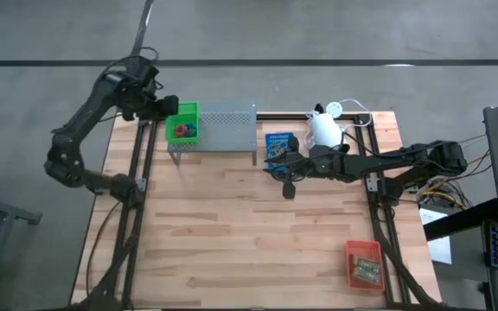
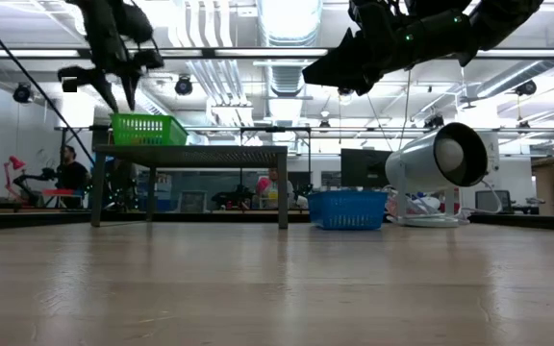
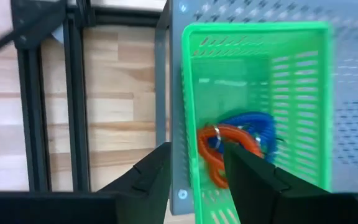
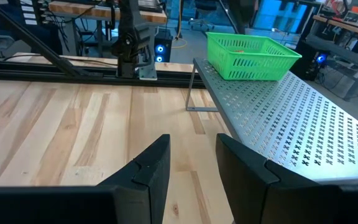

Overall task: Pick & Place Office Desk Supplies
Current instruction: Put the blue bin on the shelf

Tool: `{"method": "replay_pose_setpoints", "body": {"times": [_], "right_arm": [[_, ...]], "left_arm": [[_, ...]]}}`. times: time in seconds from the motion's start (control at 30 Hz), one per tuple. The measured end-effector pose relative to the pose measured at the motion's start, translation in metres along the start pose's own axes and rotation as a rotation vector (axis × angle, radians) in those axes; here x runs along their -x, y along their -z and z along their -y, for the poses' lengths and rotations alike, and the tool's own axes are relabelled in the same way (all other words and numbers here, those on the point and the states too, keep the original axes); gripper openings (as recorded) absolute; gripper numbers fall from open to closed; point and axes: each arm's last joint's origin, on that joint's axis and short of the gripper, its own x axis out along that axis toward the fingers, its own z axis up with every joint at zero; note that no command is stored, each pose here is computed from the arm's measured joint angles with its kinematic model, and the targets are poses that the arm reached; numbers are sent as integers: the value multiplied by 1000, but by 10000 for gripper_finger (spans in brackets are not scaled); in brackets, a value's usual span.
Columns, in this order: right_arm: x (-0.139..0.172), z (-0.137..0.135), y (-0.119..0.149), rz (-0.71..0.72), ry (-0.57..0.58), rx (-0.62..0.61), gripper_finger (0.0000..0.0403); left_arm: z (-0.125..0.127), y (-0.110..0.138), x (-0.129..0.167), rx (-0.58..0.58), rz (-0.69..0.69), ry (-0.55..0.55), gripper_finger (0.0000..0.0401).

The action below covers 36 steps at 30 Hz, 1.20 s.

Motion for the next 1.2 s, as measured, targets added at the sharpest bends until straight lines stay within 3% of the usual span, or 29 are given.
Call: {"method": "replay_pose_setpoints", "body": {"times": [0.3, 0.5, 0.87, 1.2], "right_arm": [[0, 0, 0, 0, 0, 0, 127], [0, 0, 0, 0, 0, 0, 127], [0, 0, 0, 0, 0, 0, 127], [0, 0, 0, 0, 0, 0, 127]], "left_arm": [[-3, 35, 55, -55, 231, 54, 152], [9, 68, 79, -208, 389, 68, 152], [51, 150, 90, -544, 622, 133, 152], [40, 229, 80, -708, 809, 302, 152]]}}
